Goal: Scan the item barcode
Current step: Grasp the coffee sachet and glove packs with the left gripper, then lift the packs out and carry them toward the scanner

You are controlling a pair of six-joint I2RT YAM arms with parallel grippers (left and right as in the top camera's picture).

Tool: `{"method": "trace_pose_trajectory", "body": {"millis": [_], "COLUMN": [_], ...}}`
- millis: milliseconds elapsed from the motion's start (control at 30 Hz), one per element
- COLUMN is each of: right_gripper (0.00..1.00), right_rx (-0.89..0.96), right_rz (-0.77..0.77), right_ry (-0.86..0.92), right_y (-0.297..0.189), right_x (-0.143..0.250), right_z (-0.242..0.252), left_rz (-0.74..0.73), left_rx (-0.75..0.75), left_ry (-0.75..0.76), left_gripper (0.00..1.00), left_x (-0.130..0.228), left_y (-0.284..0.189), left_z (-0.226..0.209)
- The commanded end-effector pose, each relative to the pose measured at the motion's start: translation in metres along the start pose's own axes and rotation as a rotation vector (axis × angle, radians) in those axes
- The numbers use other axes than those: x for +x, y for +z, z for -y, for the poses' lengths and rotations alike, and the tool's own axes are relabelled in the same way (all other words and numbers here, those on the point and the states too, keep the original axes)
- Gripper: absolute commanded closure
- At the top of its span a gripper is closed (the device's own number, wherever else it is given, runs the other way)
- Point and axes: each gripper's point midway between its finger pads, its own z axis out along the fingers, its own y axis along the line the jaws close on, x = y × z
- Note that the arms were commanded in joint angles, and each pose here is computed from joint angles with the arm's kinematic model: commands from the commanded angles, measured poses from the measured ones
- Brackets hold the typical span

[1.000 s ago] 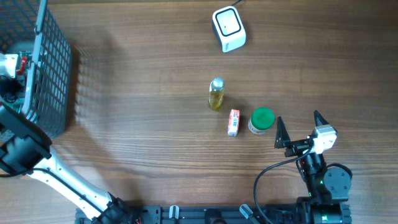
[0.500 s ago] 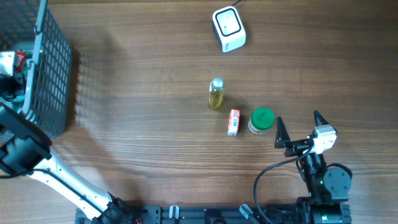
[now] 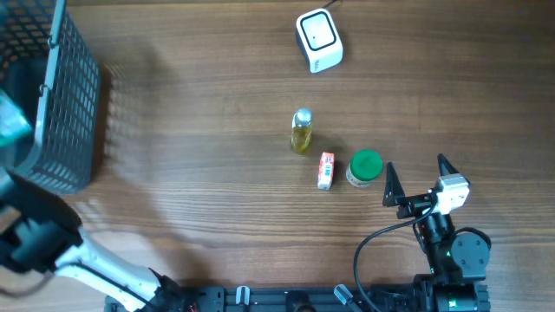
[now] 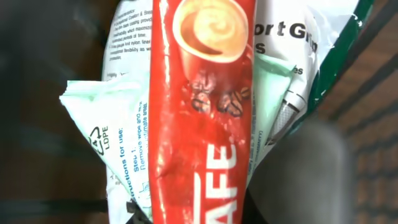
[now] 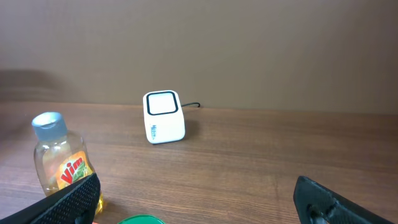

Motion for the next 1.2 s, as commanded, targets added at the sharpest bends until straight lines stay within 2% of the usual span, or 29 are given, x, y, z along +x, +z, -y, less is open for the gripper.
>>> {"method": "trace_pose_trajectory", "body": {"millis": [0,300,467,633,733,933,1167], "right_gripper": [0.00,0.00,0.00,0.00,0.00,0.00,0.00], "right_rx": [-0.003,-0.003,-0.003,-0.003,-0.003,-0.003,-0.003], "right_rz": [0.001,0.001,0.001,0.001,0.001,0.001,0.001], "right_ry": [-0.003,-0.002,-0.003,-0.003,-0.003,-0.003,-0.003], "right_y": [0.000,0.000,0.000,0.000,0.000,0.000,0.000], "right_x": [0.000,0.000,0.000,0.000,0.000,0.000,0.000], "right_z": [-0.001,-0.001,-0.001,-0.001,-0.001,-0.001,-0.001], "left_rz": [0.220,0.441,0.504,0.529,0.469,0.184,-0.086], "left_rx": [-0.046,-0.068,0.009,0.165,0.282,0.477,0.499], "left_ry": [-0.040,-0.126,-0.160,-0.200,-0.191,-0.193,-0.134], "left_gripper": [0.96,0.96,0.96,0.96,0.96,0.96,0.96], "left_x": [-0.074,-0.132,-0.146,-0.147,-0.131,-0.073,-0.002], "left_y": [-0.084,-0.199,-0.256,-0.311,-0.331,-0.326,-0.284], "left_z": [-0.004,0.013,0.058,0.124,0.170,0.249,0.309]}}
